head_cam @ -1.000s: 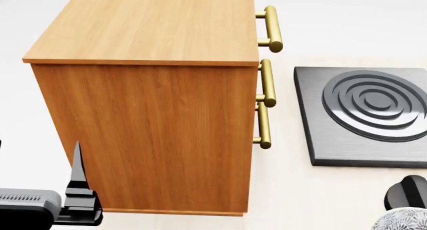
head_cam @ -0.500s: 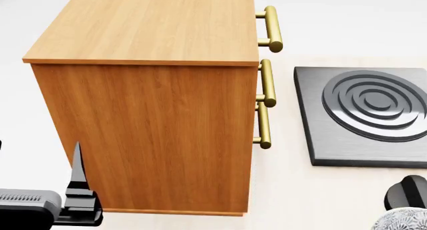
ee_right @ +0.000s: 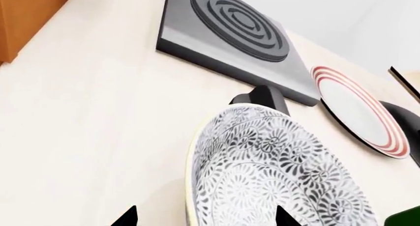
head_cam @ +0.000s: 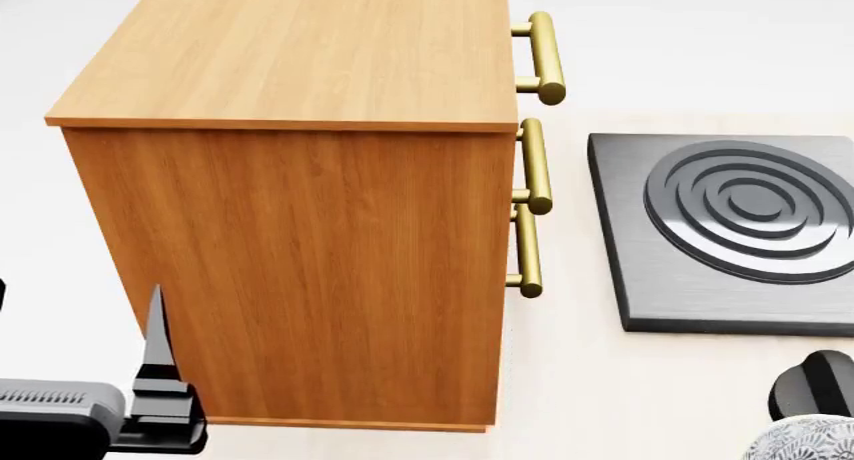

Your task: Put the bowl on the top of the cabinet.

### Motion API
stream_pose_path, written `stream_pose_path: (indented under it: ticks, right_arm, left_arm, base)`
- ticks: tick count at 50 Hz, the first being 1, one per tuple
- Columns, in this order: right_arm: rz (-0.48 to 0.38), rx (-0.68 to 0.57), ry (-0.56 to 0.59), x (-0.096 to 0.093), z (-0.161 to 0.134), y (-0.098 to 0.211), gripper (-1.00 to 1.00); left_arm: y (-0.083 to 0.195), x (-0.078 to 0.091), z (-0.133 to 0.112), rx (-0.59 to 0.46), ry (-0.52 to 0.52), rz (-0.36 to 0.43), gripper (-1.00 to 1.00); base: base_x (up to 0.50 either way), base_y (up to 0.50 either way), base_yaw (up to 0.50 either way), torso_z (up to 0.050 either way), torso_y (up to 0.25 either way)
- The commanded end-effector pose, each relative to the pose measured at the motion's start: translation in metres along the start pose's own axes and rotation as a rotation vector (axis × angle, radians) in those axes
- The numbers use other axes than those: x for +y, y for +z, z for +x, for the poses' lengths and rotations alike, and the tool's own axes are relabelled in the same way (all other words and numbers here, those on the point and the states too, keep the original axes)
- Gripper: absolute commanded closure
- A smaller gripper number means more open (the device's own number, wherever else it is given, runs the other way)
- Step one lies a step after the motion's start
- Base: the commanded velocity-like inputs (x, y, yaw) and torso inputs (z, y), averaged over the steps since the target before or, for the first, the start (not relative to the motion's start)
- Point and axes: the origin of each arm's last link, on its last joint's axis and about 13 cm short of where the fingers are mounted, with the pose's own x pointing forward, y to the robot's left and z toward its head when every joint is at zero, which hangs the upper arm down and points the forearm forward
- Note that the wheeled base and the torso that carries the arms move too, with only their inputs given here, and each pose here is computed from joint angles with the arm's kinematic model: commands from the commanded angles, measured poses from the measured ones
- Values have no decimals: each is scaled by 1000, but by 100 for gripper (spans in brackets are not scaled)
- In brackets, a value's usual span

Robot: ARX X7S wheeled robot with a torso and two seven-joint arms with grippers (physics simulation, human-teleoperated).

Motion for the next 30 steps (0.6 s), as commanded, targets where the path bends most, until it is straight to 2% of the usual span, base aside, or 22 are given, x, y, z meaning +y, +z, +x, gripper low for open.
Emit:
stream_pose_path:
  ticks: [1,30]
  right_arm:
    - [2,3,2,1,2,-1,-100]
    - [6,10,7,2,5,-4,-100]
  left_arm:
    - [0,0,0,0,-1,1,-100]
    - [-1,-1,1,3,-1,1,-100]
  base:
    - [0,0,0,0,0]
    - [0,0,0,0,0]
